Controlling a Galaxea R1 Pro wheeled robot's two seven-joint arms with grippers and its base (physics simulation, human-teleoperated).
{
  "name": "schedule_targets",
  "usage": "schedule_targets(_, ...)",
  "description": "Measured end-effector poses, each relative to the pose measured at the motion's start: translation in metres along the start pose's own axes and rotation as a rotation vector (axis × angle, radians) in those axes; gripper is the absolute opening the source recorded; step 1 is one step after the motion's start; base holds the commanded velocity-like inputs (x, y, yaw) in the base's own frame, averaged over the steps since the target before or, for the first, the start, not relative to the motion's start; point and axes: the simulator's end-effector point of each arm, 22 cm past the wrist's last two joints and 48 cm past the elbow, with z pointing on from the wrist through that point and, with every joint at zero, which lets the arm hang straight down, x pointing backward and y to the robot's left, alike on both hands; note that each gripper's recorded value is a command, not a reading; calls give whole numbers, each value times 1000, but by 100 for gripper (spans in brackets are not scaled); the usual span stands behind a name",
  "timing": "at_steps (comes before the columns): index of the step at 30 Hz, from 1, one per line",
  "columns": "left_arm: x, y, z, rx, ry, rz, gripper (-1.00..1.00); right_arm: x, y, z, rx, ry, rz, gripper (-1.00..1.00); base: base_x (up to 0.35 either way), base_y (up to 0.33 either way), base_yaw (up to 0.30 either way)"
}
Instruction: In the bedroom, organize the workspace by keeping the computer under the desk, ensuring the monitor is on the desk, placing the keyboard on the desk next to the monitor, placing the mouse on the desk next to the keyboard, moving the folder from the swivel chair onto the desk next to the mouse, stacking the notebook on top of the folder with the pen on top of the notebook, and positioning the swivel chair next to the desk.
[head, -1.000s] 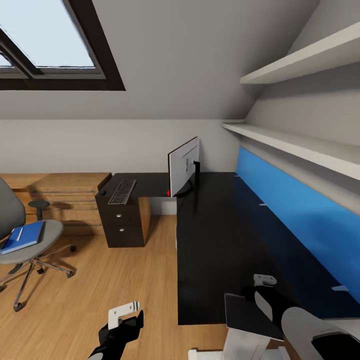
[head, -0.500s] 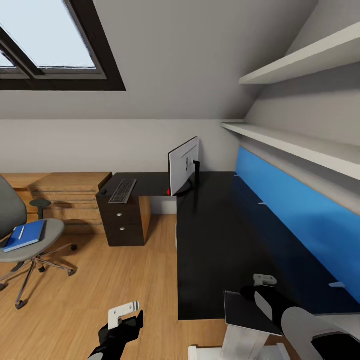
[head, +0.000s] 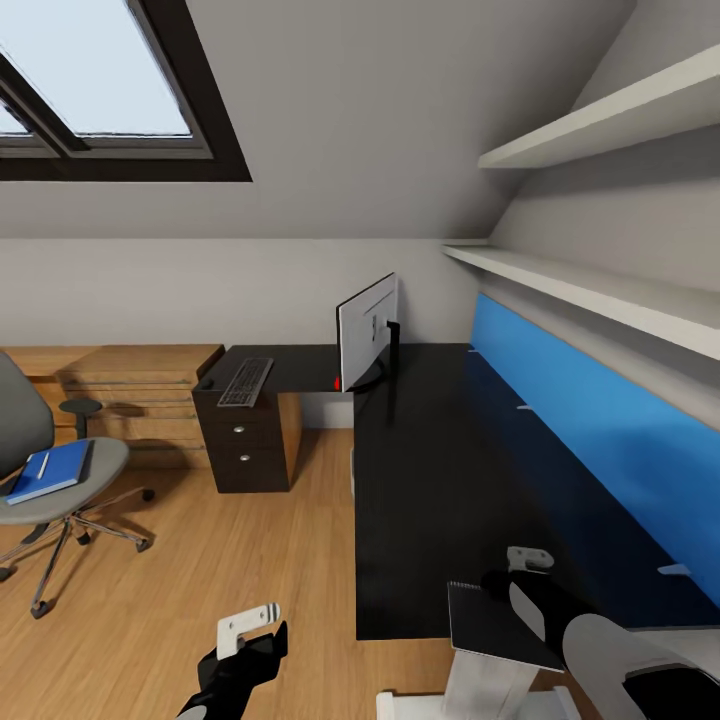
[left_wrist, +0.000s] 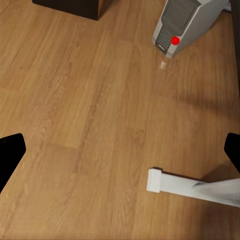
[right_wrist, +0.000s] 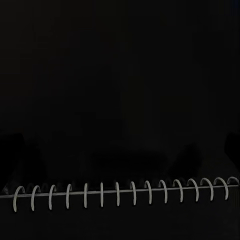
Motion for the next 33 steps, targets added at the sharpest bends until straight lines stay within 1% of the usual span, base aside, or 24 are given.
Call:
schedule_targets(8,0,0,0,1,1,1,100,-3,-1,0,1,-14,4,100,0,0,0)
schedule_targets(12,0,-1,-1,1,1,1,100,-10,-2,-1,1,-43,14,100,0,0,0)
schedule_targets(14,-2,-1,-3,1,1,1,100,-17,-2,-4,0,-66,20,100,0,0,0)
schedule_targets(16,-3,-1,-5,1,1,1,100,-28,-3,-7,0,-109,31,100,0,0,0)
schedule_targets(17,-4,-1,-6,0,1,1,100,-45,-3,-10,-3,-166,41,100,0,0,0)
schedule_targets(21,-7,-2,-9,0,2,1,100,-64,-1,-18,-9,-216,50,100,0,0,0)
schedule_targets(33,-14,-3,-20,-1,3,2,100,-77,-2,-32,-11,-235,55,100,0,0,0)
